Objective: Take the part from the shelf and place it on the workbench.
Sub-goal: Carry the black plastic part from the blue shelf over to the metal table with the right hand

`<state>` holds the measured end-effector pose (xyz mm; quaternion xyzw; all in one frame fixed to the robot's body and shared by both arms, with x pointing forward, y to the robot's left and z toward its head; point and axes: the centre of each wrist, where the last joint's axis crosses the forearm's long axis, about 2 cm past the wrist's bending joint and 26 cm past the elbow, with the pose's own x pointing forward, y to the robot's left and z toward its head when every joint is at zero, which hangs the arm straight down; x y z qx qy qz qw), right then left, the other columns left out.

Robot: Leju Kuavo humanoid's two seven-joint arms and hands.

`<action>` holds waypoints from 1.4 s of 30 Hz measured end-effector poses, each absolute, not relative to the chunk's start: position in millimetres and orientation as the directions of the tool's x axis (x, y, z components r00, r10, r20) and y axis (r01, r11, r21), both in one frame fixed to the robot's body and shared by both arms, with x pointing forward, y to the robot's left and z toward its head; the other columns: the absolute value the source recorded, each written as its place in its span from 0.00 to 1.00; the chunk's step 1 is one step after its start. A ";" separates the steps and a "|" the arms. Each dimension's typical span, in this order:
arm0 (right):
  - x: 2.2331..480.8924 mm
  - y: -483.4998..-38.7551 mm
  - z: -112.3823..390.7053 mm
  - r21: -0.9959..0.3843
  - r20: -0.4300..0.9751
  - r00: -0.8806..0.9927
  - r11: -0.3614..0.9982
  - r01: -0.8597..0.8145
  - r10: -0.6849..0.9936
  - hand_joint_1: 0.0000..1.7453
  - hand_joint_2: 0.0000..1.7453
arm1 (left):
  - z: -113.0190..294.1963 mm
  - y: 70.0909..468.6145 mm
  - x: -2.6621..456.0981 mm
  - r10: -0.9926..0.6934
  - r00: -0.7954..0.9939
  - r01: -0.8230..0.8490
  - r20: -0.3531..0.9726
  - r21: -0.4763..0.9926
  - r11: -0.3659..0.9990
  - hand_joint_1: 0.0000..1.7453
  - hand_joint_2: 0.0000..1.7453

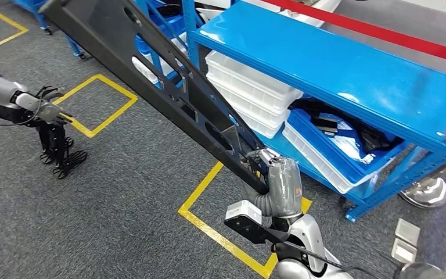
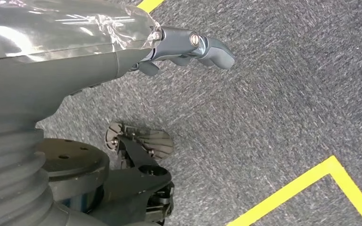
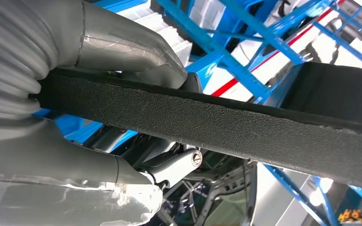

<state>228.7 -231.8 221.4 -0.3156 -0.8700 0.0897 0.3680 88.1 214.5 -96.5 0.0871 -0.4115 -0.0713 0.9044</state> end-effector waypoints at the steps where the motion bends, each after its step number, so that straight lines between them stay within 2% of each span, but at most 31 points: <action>1: 228.8 -232.1 221.5 -0.390 0.582 -0.529 0.783 0.484 0.617 1.00 1.00 | -96.5 214.5 88.2 -0.200 0.651 0.056 0.732 0.216 0.975 0.00 1.00; 42: 227.5 -232.5 219.3 -0.386 0.582 -0.549 0.799 0.462 0.599 1.00 1.00 | -97.5 216.1 83.8 -0.187 0.657 0.028 0.731 0.224 0.974 0.00 1.00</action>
